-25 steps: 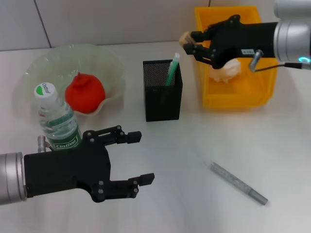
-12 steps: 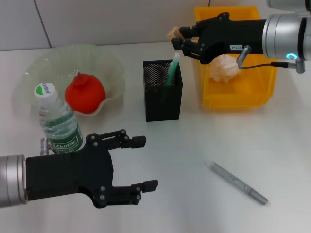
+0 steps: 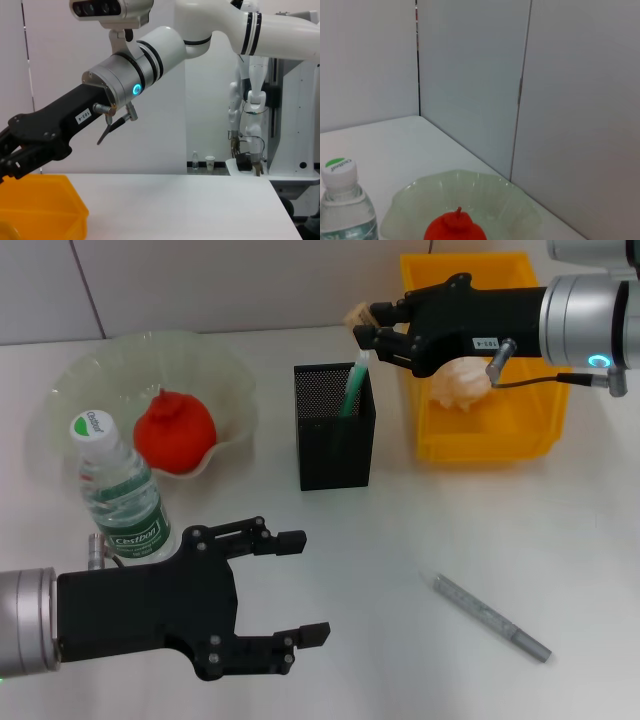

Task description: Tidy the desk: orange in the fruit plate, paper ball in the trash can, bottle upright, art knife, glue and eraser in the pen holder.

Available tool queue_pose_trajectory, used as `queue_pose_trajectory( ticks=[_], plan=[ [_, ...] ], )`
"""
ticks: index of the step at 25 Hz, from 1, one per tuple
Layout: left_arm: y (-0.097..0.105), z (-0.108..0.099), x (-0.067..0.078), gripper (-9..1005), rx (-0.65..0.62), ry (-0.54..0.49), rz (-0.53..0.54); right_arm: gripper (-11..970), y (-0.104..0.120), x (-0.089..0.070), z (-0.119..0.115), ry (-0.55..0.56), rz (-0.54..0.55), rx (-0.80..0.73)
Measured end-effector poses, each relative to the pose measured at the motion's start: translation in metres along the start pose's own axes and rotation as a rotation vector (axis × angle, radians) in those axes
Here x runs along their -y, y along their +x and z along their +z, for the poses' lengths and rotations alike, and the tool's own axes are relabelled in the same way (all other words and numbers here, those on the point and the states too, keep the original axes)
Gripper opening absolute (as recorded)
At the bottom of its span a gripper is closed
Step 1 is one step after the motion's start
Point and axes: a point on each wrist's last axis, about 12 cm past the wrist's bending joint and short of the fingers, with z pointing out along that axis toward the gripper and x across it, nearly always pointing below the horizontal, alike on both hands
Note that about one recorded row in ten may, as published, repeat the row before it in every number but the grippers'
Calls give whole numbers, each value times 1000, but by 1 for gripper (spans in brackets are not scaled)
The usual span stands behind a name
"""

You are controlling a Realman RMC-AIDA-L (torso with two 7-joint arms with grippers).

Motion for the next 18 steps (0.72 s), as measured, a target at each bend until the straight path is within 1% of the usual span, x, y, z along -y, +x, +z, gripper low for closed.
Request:
queue_pose_trajectory(
  ticks=[6,10,18],
  plan=[
    [5,2,2,801,-1,5,6,254,7,0,3,-3,28,-19],
    [6,1,1,800,2,1,21,253,9,0,4,-5,39,-24],
    [6,5,-1,800,8,3,16,251,14,1,5,-8,63,-36]
  ],
)
